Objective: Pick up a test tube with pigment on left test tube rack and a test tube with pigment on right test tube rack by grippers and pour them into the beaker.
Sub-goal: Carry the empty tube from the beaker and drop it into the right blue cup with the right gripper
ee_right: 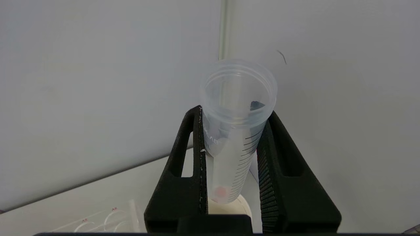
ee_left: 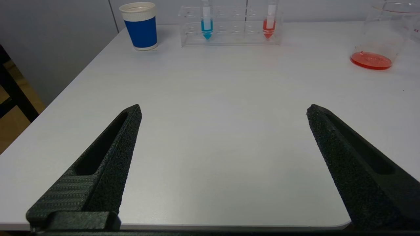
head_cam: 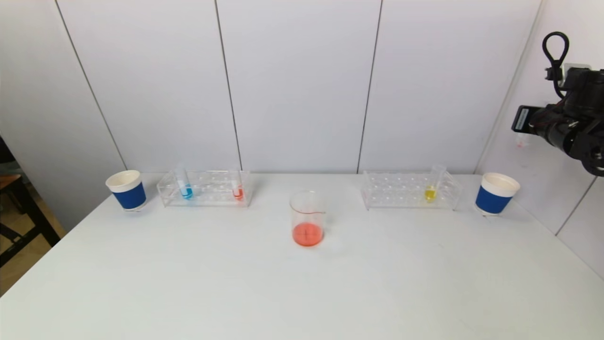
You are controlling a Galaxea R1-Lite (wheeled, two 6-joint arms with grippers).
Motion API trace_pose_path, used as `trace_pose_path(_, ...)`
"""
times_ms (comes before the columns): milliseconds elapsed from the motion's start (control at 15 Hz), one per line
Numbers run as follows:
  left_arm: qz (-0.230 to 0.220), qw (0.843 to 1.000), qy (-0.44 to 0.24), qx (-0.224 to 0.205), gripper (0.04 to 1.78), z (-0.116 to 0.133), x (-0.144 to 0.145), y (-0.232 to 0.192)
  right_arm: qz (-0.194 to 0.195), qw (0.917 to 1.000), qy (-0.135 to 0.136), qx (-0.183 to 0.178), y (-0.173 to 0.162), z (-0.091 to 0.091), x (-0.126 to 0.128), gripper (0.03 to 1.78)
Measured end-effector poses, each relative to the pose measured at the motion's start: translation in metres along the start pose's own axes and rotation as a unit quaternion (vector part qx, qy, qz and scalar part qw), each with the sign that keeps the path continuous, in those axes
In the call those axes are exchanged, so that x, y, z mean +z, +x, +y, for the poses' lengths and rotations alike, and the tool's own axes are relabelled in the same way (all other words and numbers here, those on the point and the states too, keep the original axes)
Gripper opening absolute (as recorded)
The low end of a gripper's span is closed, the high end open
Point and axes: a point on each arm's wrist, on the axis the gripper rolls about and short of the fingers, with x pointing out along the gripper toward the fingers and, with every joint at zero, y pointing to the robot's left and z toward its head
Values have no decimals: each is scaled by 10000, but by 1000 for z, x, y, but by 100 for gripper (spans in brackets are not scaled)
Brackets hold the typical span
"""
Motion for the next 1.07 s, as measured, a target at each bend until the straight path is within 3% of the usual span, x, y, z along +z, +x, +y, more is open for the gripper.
trace_pose_path(533,2,10000,2,0,176,0,0,0,260,9996,77,-32,21,2,-43,49)
trace_pose_path(1067,0,10000,2,0,176,0,0,0,357,9993,80,-66,28,-8,-67,49)
